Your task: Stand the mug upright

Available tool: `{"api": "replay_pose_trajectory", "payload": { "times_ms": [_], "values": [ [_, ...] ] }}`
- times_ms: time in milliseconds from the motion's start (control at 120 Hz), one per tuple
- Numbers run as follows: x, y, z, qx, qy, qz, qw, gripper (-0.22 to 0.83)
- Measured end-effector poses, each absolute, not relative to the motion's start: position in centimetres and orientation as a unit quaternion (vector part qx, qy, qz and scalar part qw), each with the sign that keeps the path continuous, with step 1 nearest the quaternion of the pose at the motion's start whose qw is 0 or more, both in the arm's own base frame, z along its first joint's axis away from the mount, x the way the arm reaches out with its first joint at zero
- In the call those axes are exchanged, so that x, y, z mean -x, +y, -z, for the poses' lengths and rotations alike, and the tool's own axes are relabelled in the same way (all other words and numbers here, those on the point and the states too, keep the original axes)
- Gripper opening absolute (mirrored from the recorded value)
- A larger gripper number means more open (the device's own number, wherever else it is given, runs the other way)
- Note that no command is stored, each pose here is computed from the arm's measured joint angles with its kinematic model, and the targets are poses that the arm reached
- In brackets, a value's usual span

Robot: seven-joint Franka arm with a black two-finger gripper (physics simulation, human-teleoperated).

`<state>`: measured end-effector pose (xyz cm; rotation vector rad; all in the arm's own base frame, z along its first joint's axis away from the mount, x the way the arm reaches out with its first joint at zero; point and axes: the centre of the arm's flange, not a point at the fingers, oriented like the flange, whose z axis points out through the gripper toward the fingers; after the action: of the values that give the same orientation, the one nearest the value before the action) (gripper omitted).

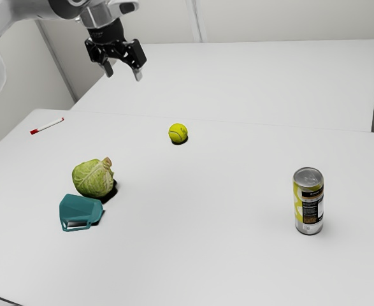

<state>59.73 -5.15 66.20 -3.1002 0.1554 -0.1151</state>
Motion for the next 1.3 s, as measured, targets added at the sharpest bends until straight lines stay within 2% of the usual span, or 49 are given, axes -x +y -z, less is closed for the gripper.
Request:
{"api": "replay_pose_trajectory", "payload": {
  "times_ms": [67, 100, 200, 308, 350, 392, 508, 667, 750, 1033, 1150, 1300],
  "values": [
    [-59.5, -5.1, -66.1, 0.998, 0.051, 0.036, 0.019, 0.62],
    [-58.5, -5.0, -66.1, 0.998, 0.052, 0.032, 0.018, 0.62],
    [-51.0, -3.6, -66.4, 0.998, 0.047, 0.034, -0.004, 0.61],
    [-41.8, 2.6, -61.0, 0.998, -0.022, 0.026, -0.053, 0.61],
    [-39.7, 4.7, -58.6, 0.996, -0.055, 0.021, -0.069, 0.61],
    [-38.8, 6.9, -56.4, 0.993, -0.090, 0.016, -0.081, 0.62],
    [-40.2, 14.0, -50.3, 0.975, -0.185, -0.001, -0.124, 0.62],
    [-43.8, 22.7, -45.5, 0.952, -0.253, 0.004, -0.170, 0.62],
    [-45.2, 26.4, -45.2, 0.942, -0.263, 0.014, -0.210, 0.62],
    [-41.1, 32.3, -40.3, 0.901, -0.228, 0.026, -0.368, 0.62],
    [-42.6, 29.3, -36.1, 0.892, -0.170, -0.001, -0.418, 0.62],
    [-42.4, 27.9, -33.7, 0.882, -0.120, 0.001, -0.455, 0.61]
  ]
}}
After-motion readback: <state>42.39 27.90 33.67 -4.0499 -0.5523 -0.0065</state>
